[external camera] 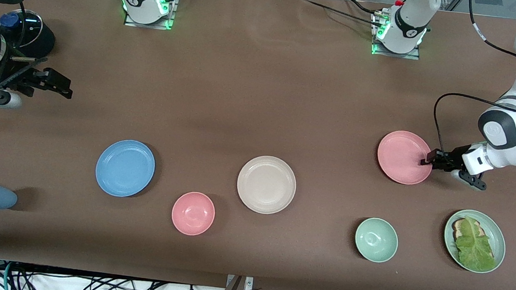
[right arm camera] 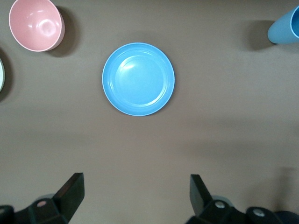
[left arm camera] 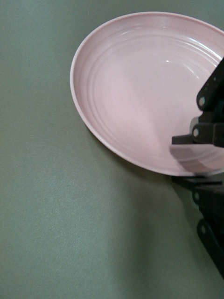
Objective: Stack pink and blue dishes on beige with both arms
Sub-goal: 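Close the left gripper on the pink plate rim and lift it, then carry the pink plate with the left gripper onto the beige plate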
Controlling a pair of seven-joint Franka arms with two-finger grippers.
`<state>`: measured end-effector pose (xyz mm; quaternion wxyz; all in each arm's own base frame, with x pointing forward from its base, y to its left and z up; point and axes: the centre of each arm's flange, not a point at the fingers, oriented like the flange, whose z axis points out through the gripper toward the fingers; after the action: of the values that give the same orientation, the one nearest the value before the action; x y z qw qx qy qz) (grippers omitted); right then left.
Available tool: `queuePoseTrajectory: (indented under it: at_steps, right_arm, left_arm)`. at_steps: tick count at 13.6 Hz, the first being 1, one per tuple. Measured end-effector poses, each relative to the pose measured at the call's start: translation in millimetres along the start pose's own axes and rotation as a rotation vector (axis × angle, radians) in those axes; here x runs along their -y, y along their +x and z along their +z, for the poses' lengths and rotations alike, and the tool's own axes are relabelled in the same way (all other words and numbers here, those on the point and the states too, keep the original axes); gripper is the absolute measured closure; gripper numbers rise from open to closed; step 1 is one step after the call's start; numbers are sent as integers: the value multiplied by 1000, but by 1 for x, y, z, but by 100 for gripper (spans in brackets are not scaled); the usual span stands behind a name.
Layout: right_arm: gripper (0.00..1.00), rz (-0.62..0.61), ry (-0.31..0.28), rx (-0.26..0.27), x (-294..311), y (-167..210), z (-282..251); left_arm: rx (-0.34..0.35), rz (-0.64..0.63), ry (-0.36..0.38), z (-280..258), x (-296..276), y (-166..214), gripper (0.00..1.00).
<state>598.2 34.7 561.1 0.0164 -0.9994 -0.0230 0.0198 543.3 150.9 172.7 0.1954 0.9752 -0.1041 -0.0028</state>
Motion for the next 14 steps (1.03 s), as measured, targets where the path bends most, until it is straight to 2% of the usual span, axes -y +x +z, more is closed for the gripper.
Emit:
queuePoseTrajectory:
  at_steps: [2, 3, 8, 11, 14]
  right_arm:
    - [0, 0, 0, 0, 0, 0, 0]
    - [0, 0, 0, 0, 0, 0, 0]
    - [0, 0, 0, 0, 0, 0, 0]
    - [0, 0, 0, 0, 0, 0, 0]
    - [0, 0, 0, 0, 0, 0, 0]
  left_arm:
    - [0, 26, 0, 0, 0, 0, 93]
    - [-1, 40, 1, 0, 0, 0, 95]
    - [-1, 61, -13, -6, -3, 8, 95]
    - [10, 60, -60, -24, -22, 32, 95]
    - [10, 50, -78, -33, -68, 66, 95]
